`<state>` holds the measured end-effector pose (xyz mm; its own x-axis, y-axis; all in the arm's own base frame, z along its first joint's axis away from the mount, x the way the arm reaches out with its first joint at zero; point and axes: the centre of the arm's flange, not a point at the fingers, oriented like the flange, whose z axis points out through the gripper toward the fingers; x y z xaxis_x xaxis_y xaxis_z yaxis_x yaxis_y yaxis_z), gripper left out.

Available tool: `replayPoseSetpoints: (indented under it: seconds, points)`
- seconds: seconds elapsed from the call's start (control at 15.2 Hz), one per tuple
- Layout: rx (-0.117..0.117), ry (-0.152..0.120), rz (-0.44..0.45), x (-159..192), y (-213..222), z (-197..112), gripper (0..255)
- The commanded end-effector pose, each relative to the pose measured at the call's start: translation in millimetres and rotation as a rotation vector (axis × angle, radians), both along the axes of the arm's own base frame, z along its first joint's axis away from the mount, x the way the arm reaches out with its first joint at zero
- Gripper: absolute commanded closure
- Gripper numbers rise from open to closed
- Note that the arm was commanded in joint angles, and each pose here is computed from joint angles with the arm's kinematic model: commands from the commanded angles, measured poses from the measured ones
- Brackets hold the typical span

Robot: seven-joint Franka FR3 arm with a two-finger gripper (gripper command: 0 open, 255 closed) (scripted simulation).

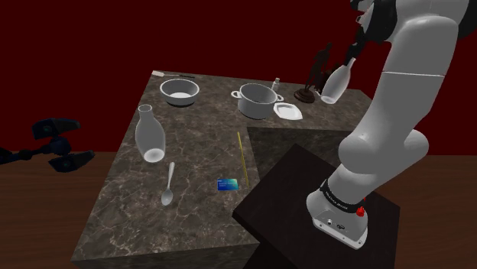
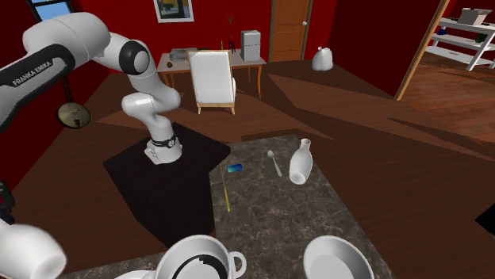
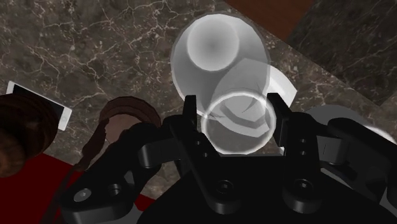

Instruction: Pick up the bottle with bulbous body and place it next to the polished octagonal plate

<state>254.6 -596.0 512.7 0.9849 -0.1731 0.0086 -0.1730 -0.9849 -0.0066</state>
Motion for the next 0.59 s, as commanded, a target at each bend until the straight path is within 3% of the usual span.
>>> replayPoseSetpoints:
  seconds: [0.0,0.53]
  points:
    - [-0.001,-0.001,0.000,0,-1,-11,255]
    - [-0.001,-0.001,0.000,0,-1,-53,255]
